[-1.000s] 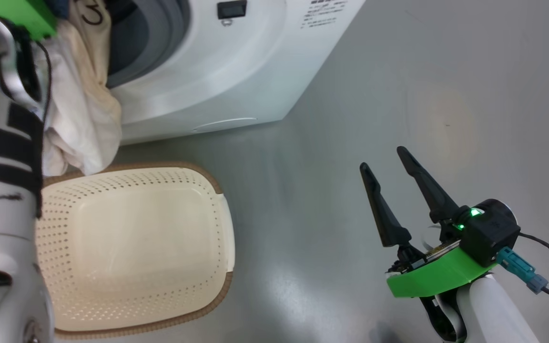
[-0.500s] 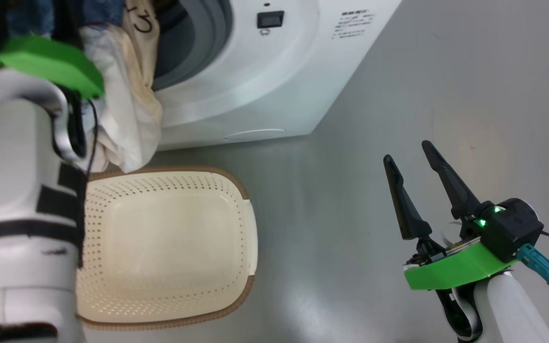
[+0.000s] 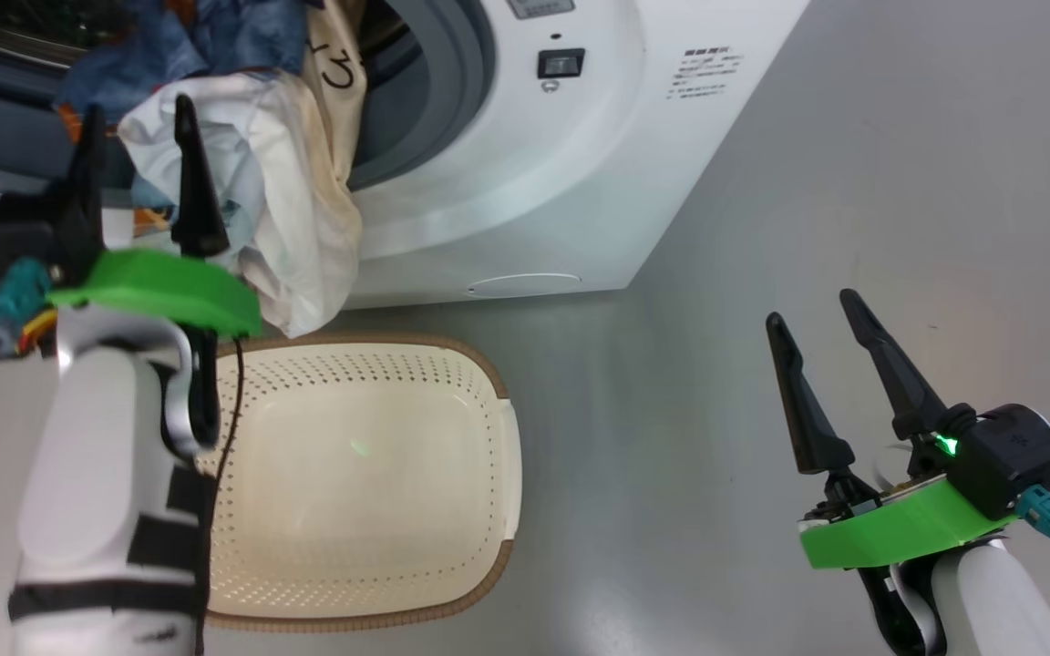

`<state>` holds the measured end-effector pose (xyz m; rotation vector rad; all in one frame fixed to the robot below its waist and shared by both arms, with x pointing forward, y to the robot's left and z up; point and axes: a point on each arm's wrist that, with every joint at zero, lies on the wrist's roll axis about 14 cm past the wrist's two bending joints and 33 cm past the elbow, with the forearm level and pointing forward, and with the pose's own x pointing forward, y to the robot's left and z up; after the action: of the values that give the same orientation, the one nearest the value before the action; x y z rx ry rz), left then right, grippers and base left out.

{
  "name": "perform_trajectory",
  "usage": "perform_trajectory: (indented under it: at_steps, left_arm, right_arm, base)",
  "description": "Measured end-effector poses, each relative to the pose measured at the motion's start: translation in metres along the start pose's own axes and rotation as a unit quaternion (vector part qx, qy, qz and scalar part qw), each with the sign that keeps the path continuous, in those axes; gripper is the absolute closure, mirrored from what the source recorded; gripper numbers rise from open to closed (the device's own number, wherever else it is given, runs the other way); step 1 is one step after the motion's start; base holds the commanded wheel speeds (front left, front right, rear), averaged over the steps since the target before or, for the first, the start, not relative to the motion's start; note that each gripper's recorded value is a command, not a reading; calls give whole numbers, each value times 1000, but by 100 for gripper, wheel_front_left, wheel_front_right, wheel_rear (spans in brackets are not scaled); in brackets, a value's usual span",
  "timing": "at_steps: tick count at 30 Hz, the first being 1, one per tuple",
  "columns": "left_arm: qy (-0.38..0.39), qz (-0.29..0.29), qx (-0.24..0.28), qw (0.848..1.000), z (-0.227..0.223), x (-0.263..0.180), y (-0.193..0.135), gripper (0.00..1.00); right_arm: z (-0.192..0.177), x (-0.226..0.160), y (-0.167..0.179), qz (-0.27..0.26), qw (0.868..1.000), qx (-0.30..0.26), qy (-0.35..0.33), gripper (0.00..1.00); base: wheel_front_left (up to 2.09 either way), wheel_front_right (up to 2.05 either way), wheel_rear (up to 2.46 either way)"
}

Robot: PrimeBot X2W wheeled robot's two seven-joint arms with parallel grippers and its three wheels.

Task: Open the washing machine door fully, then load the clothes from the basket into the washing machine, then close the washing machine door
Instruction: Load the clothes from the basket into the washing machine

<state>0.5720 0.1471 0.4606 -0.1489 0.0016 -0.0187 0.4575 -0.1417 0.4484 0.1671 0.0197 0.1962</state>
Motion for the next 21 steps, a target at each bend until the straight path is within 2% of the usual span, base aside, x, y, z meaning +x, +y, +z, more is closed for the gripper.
perform_trajectory:
  at_steps: [11,21]
  left_arm:
    - [15,7,-2,1000,-13,-61,11,0]
    - [20,27,-8,999,-16,-96,22,0]
  right_arm:
    - [10,-3,3,5,1000,-7,-10,0]
    - [18,-5,1,4,1000,-11,-20,0]
  base:
    - [0,0,0]
    - [0,0,0]
